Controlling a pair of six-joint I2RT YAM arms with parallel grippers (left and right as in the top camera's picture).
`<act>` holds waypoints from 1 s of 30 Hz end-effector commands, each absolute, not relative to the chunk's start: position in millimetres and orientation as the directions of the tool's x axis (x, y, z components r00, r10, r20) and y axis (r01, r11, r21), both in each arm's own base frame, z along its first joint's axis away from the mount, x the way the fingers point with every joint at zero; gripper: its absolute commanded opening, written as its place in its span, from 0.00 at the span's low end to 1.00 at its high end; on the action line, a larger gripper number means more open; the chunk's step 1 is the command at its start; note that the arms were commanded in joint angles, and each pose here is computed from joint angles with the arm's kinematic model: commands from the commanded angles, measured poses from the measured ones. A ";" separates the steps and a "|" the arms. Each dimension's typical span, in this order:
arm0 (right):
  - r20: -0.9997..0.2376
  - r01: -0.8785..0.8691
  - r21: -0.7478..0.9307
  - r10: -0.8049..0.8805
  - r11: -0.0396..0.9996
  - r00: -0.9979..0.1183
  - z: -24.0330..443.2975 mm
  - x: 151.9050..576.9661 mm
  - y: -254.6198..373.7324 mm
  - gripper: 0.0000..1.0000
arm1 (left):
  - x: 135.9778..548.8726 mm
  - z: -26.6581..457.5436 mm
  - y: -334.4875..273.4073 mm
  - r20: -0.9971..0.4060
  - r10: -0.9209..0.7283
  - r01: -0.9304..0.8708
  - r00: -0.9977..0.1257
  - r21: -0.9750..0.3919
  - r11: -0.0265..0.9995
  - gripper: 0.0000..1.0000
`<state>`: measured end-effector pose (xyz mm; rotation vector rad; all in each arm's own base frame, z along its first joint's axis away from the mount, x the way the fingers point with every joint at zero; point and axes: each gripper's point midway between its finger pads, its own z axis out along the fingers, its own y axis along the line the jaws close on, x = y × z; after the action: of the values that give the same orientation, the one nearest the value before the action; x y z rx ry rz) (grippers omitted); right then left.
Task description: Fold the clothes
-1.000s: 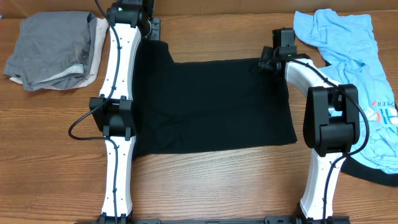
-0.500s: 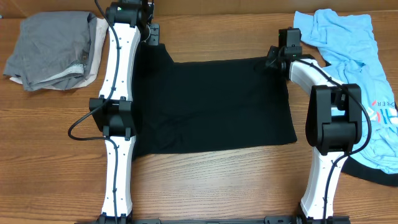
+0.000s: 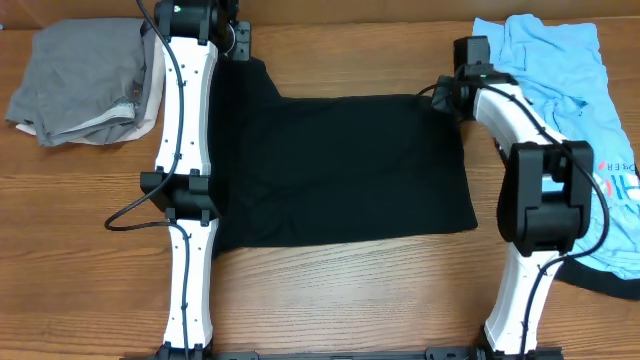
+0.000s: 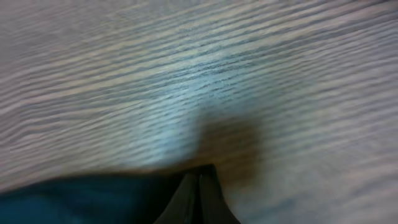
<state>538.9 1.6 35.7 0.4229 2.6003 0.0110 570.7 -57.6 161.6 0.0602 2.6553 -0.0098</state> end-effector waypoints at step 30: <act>-0.271 0.275 0.212 0.326 0.938 -0.906 158.7 434.3 26.0 0.04 | 494.2 245.1 -90.5 -0.424 0.056 0.120 -0.904 -0.125 0.985 0.04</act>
<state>430.6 25.9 139.4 0.4466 2.8380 0.2187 512.7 -84.4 203.8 0.1242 2.7504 -0.1827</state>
